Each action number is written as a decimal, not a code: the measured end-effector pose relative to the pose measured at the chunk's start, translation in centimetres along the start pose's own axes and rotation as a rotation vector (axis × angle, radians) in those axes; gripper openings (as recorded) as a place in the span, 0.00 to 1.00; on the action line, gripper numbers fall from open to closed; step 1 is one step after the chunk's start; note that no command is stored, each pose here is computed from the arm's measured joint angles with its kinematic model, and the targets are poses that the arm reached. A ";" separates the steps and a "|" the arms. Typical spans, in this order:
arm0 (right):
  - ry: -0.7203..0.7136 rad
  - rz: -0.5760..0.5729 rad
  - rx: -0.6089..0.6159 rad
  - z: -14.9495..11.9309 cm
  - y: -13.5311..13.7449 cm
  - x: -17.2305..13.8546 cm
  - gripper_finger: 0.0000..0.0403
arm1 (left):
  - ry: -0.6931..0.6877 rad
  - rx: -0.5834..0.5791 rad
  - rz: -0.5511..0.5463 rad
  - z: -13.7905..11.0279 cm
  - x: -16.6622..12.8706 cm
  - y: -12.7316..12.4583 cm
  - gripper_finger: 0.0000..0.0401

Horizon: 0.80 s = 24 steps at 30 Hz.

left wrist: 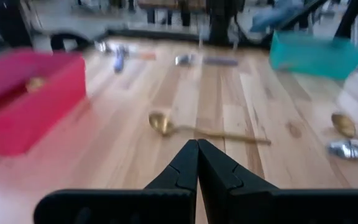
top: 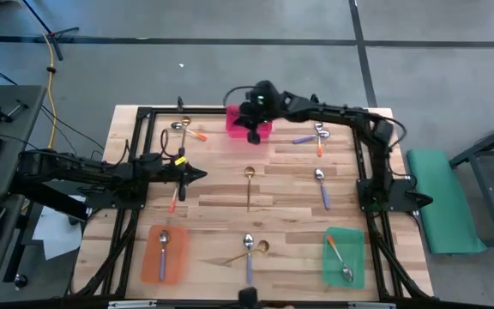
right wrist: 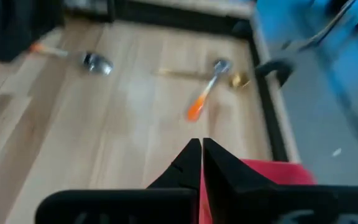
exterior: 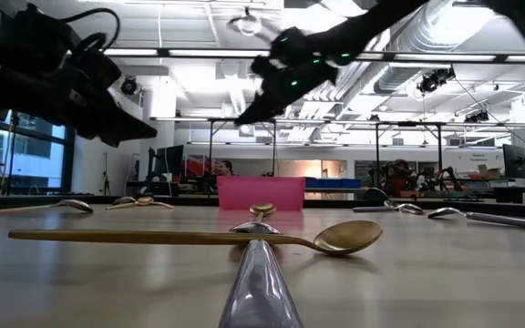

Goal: Sort silverware by color (type)
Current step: Put the orange spoon into the green bin

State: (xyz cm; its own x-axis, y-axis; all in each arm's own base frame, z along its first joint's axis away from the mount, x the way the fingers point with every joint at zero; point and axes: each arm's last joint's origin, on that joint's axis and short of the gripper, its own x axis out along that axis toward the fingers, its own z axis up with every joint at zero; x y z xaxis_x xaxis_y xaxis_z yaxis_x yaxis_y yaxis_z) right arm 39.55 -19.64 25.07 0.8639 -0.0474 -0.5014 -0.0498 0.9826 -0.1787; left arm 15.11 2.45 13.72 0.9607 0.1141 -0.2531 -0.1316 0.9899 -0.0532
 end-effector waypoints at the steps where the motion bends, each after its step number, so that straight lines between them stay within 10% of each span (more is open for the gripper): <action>1: -0.048 -0.025 -0.005 -0.2 0.4 -0.8 0.00 | 0.032 -0.005 -0.003 0.1 0.2 0.0 0.00; 13: -0.394 -0.192 0.053 -6.3 7.4 -8.5 0.00 | 0.465 -0.013 0.149 5.7 1.2 1.1 0.00; 24: -0.579 -0.228 -0.027 -5.6 11.9 -13.1 0.00 | 0.968 0.071 0.254 12.6 4.1 6.5 0.00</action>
State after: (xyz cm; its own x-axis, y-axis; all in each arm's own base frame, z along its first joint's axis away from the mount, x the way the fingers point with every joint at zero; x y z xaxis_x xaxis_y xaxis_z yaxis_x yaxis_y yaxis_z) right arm 24.84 -8.36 24.72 0.9854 -0.1437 0.0908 0.1623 0.9540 -0.2521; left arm 21.24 10.41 24.51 0.2897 0.2365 -0.9274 -0.2599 0.9520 0.1616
